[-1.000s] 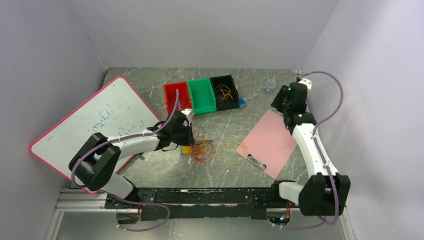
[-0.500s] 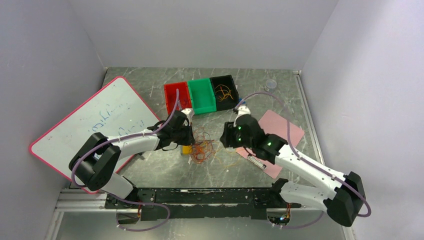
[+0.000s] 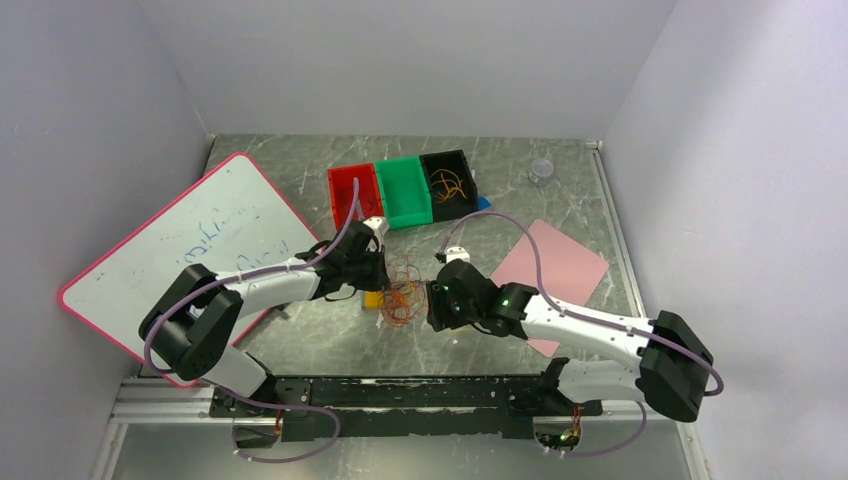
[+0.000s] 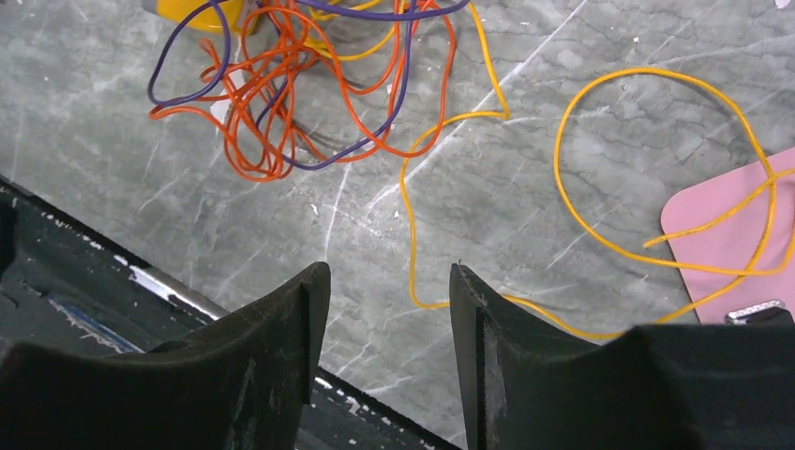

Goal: Untangle the cables

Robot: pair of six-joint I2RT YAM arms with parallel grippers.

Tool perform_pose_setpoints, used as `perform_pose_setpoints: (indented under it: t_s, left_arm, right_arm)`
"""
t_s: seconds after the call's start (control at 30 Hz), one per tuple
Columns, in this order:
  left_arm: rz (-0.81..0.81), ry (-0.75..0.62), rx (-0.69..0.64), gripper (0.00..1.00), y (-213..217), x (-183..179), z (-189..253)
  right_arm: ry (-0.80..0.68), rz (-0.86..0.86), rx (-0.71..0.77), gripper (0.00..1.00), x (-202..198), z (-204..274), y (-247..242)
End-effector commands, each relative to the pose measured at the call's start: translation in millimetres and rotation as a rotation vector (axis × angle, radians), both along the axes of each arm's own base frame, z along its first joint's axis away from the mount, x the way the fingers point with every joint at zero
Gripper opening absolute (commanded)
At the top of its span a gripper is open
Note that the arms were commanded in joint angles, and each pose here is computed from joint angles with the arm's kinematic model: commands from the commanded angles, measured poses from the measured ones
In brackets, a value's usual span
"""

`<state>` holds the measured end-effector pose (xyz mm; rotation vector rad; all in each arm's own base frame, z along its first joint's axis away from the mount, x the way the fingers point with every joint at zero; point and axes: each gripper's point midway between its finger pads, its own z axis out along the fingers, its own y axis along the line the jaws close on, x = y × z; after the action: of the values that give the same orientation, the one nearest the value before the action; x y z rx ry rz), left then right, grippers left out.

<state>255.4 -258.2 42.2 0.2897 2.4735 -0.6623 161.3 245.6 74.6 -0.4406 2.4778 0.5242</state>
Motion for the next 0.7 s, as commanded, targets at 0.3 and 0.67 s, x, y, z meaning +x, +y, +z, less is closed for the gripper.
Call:
perform_pose_setpoints:
  t_s: [0.3, 0.67]
  left_arm:
    - [-0.011, -0.018, -0.019, 0.07, -8, 6, 9]
    - [-0.013, -0.018, -0.02, 0.07, -9, 7, 8]
  right_arm:
    - [0.012, -0.023, -0.057, 0.51, 7, -40, 3]
    - [0.013, -0.116, -0.112, 0.23, 12, -56, -11]
